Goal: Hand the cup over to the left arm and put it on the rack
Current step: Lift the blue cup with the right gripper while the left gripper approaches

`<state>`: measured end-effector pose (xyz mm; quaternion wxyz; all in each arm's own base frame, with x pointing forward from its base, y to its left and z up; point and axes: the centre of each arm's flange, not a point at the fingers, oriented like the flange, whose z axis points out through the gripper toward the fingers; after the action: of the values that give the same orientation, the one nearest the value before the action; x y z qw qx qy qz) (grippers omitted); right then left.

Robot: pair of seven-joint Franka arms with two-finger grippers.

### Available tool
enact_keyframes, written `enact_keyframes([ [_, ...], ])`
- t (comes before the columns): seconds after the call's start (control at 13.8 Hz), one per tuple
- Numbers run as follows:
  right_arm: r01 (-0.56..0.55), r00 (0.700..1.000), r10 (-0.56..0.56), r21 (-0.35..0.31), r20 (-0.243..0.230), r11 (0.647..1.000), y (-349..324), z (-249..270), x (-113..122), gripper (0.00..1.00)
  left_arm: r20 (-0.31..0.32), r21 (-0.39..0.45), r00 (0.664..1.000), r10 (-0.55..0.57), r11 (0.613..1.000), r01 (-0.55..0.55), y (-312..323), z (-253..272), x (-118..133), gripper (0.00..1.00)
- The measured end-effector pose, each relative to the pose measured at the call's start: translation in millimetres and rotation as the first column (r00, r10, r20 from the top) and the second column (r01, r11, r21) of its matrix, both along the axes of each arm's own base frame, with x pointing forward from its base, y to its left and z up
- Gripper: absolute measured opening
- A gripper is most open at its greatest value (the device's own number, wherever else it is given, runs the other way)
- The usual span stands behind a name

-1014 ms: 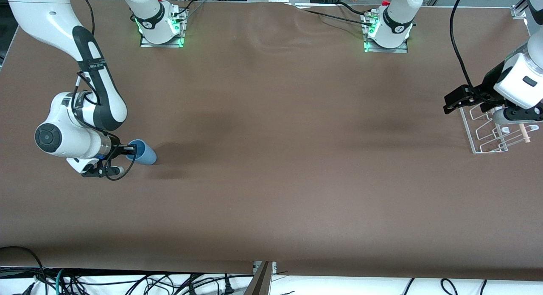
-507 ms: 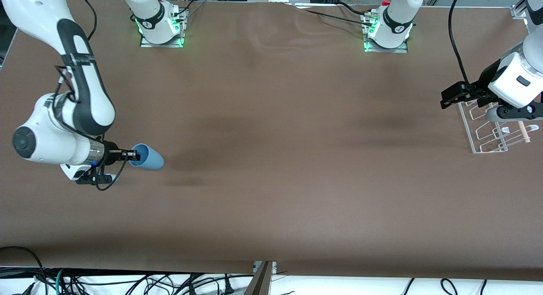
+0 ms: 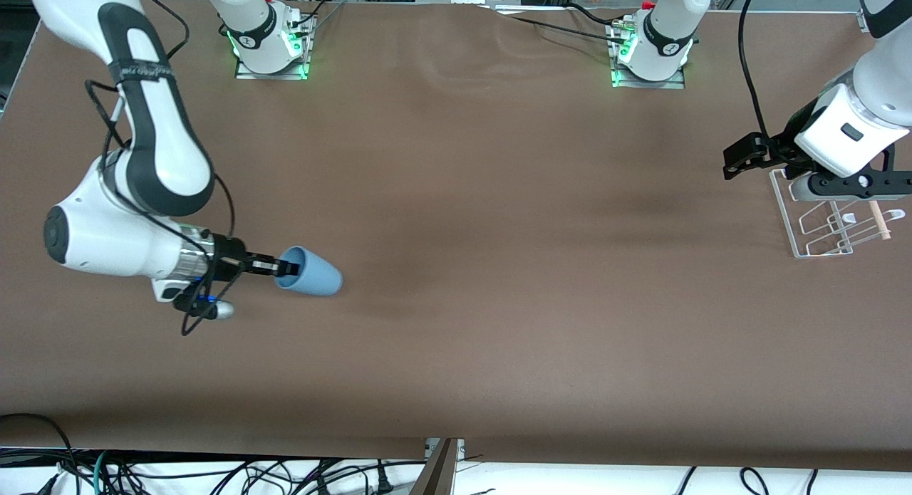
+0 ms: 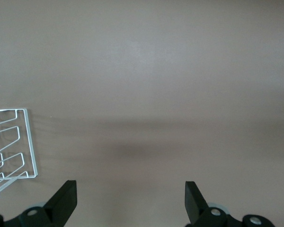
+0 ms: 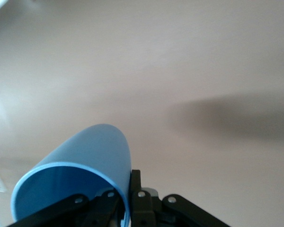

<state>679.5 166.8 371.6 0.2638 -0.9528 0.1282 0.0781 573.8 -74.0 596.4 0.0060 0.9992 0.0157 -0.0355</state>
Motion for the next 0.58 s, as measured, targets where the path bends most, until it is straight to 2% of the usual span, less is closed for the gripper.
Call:
enact_keyframes([
  [0.14,0.05,0.998,-0.049,0.041,-0.032,0.998,47,23,-4,0.05,0.021,-0.003,0.999,-0.031,1.0,0.031,-19,-2,5,1.0],
  [0.36,0.075,0.996,-0.069,0.085,-0.064,0.994,120,40,-23,0.05,0.051,-0.009,0.996,-0.075,0.997,0.076,-45,-18,23,1.0],
  [0.58,0.101,0.993,-0.093,0.125,-0.07,0.987,181,54,-44,0.05,0.06,-0.011,0.987,-0.148,0.989,0.149,-59,-22,28,1.0],
])
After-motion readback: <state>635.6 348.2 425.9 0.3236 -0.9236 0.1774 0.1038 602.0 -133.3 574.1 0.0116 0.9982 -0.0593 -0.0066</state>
